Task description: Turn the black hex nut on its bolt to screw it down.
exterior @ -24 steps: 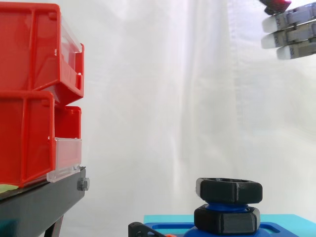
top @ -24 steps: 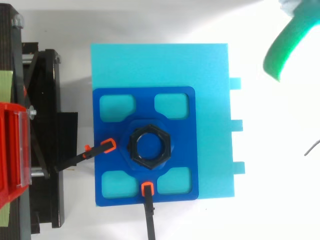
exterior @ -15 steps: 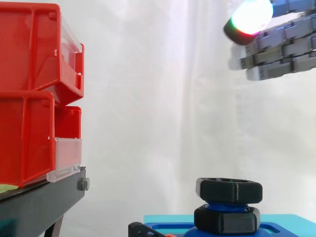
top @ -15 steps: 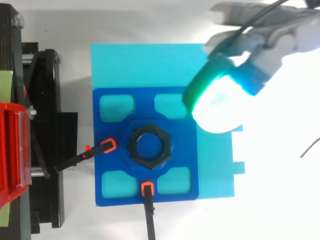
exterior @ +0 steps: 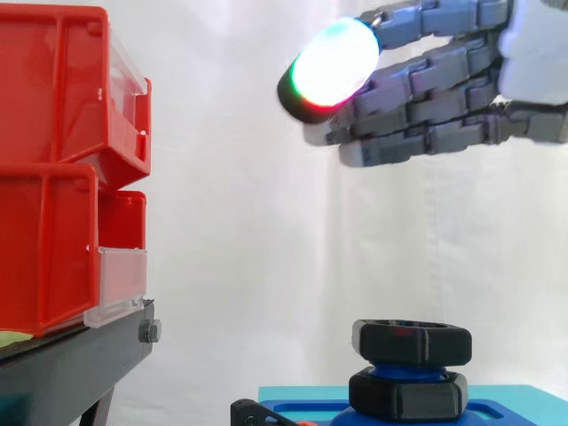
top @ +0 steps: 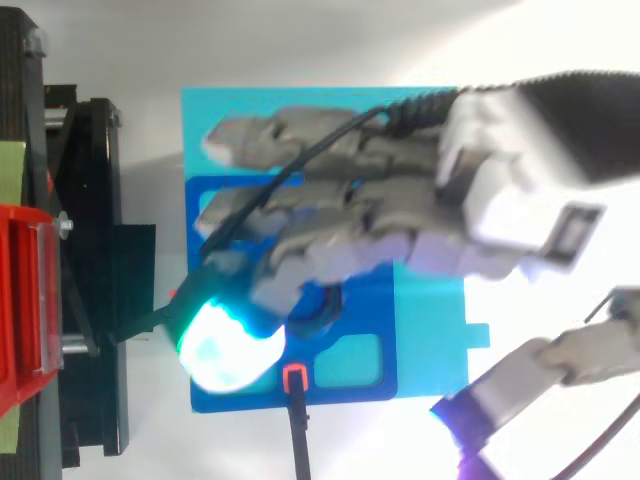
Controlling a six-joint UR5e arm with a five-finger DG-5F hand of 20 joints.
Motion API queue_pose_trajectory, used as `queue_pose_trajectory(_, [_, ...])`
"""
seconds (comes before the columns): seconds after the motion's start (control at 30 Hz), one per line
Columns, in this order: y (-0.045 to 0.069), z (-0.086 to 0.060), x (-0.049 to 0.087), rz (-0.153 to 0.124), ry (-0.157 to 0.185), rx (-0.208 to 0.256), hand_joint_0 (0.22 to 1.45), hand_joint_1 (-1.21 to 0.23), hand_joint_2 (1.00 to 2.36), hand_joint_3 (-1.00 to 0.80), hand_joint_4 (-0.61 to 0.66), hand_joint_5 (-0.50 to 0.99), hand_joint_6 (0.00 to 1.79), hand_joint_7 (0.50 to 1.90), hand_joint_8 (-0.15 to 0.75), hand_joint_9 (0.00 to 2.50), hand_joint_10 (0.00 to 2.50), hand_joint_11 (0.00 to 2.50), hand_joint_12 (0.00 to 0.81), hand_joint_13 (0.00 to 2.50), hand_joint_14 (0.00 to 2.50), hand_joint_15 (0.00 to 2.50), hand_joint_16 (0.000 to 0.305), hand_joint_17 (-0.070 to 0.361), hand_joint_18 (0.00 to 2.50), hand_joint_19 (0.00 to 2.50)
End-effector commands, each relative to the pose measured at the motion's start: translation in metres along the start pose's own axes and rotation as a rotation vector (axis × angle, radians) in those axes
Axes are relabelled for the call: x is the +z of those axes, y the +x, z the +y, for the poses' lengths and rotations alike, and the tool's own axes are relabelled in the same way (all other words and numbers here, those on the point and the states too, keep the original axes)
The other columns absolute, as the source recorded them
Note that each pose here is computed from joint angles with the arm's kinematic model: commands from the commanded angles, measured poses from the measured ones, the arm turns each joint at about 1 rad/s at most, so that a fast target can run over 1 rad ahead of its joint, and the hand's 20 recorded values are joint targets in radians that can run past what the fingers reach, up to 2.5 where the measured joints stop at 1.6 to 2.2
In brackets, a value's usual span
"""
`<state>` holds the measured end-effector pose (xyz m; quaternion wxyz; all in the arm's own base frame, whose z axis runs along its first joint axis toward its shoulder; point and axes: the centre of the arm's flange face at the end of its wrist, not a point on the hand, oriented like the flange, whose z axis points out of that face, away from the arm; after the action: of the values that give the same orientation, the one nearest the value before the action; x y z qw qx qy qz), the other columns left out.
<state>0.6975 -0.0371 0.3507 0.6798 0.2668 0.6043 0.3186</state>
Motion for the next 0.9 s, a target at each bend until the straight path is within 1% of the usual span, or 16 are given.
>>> queue_pose_trajectory(0.0, [0.018,0.002,0.01,-0.007,-0.055,-0.109,0.49,-0.45,1.0,-0.5,0.2,-0.19,0.5,0.79,0.302,0.28,0.0,0.09,0.394,0.0,0.0,0.0,0.06,0.135,0.0,0.08])
queue_pose_trajectory(0.03, [0.018,0.002,0.01,-0.007,-0.055,-0.109,0.49,-0.44,1.0,-0.5,0.21,-0.18,0.5,0.81,0.301,0.28,0.0,0.09,0.393,0.0,0.0,0.0,0.06,0.135,0.0,0.08])
queue_pose_trajectory(0.07, [0.023,0.003,0.012,-0.005,-0.065,-0.137,0.49,-0.45,1.0,-0.5,0.21,-0.18,0.5,0.82,0.301,0.28,0.0,0.08,0.392,0.0,0.0,0.0,0.06,0.135,0.0,0.08])
queue_pose_trajectory(0.17, [0.031,0.007,0.013,-0.002,-0.075,-0.21,0.49,-0.44,1.0,-0.5,0.23,-0.17,0.5,0.89,0.3,0.29,0.0,0.09,0.39,0.0,0.0,0.0,0.059,0.134,0.0,0.08])
queue_pose_trajectory(0.2, [0.042,0.0,0.015,0.01,-0.069,-0.255,0.5,-0.44,1.0,-0.5,0.24,-0.16,0.5,0.93,0.3,0.29,0.0,0.09,0.387,0.01,0.0,0.0,0.059,0.133,0.0,0.07])
queue_pose_trajectory(0.33, [0.049,0.005,0.015,0.013,-0.079,-0.312,0.5,-0.44,1.0,-0.5,0.23,-0.15,0.5,0.95,0.299,0.31,0.0,0.1,0.382,0.01,0.0,0.0,0.059,0.132,0.0,0.08])
queue_pose_trajectory(0.37, [0.049,0.006,0.016,0.013,-0.079,-0.318,0.5,-0.44,1.0,-0.5,0.24,-0.15,0.5,0.95,0.299,0.31,0.0,0.09,0.382,0.01,0.0,0.0,0.058,0.131,0.0,0.07])
queue_pose_trajectory(0.4, [0.053,0.008,0.015,0.021,-0.078,-0.35,0.5,-0.44,1.0,-0.5,0.24,-0.15,0.5,0.96,0.298,0.31,0.0,0.09,0.382,0.01,0.0,0.0,0.058,0.131,0.0,0.07])
queue_pose_trajectory(0.43, [0.054,0.009,0.015,0.02,-0.08,-0.362,0.5,-0.44,1.0,-0.5,0.24,-0.15,0.5,0.98,0.297,0.31,0.0,0.09,0.38,0.02,0.0,0.0,0.058,0.131,0.0,0.08])
queue_pose_trajectory(0.47, [0.056,0.009,0.015,0.022,-0.082,-0.385,0.5,-0.44,1.0,-0.5,0.24,-0.14,0.5,0.98,0.297,0.31,0.0,0.09,0.381,0.02,0.0,0.0,0.058,0.131,0.0,0.08])
queue_pose_trajectory(0.5, [0.057,0.009,0.015,0.023,-0.085,-0.395,0.5,-0.44,1.0,-0.5,0.24,-0.14,0.5,0.98,0.296,0.31,0.0,0.09,0.38,0.02,0.0,0.0,0.058,0.131,0.0,0.08])
queue_pose_trajectory(0.53, [0.062,0.004,0.016,0.029,-0.078,-0.417,0.5,-0.44,1.0,-0.5,0.24,-0.14,0.5,0.98,0.298,0.32,0.0,0.1,0.379,0.02,0.0,0.0,0.058,0.131,0.0,0.08])
queue_pose_trajectory(0.7, [0.064,0.005,0.016,0.03,-0.085,-0.444,0.51,-0.45,1.0,-0.5,0.23,-0.14,0.5,0.99,0.296,0.36,0.0,0.11,0.372,0.04,0.0,0.0,0.057,0.129,0.0,0.07])
queue_pose_trajectory(0.8, [0.065,0.006,0.016,0.034,-0.084,-0.473,0.51,-0.45,1.0,-0.5,0.23,-0.13,0.5,1.0,0.296,0.39,0.0,0.13,0.367,0.05,0.0,0.0,0.056,0.127,0.01,0.07])
queue_pose_trajectory(0.83, [0.069,0.001,0.015,0.045,-0.077,-0.491,0.51,-0.45,1.0,-0.5,0.23,-0.13,0.5,1.01,0.296,0.4,0.0,0.13,0.368,0.06,0.0,0.0,0.056,0.127,0.0,0.07])
queue_pose_trajectory(0.87, [0.074,-0.004,0.015,0.056,-0.069,-0.494,0.51,-0.45,1.0,-0.5,0.23,-0.12,0.5,1.02,0.294,0.41,0.0,0.15,0.367,0.06,0.0,0.0,0.056,0.126,0.0,0.08])
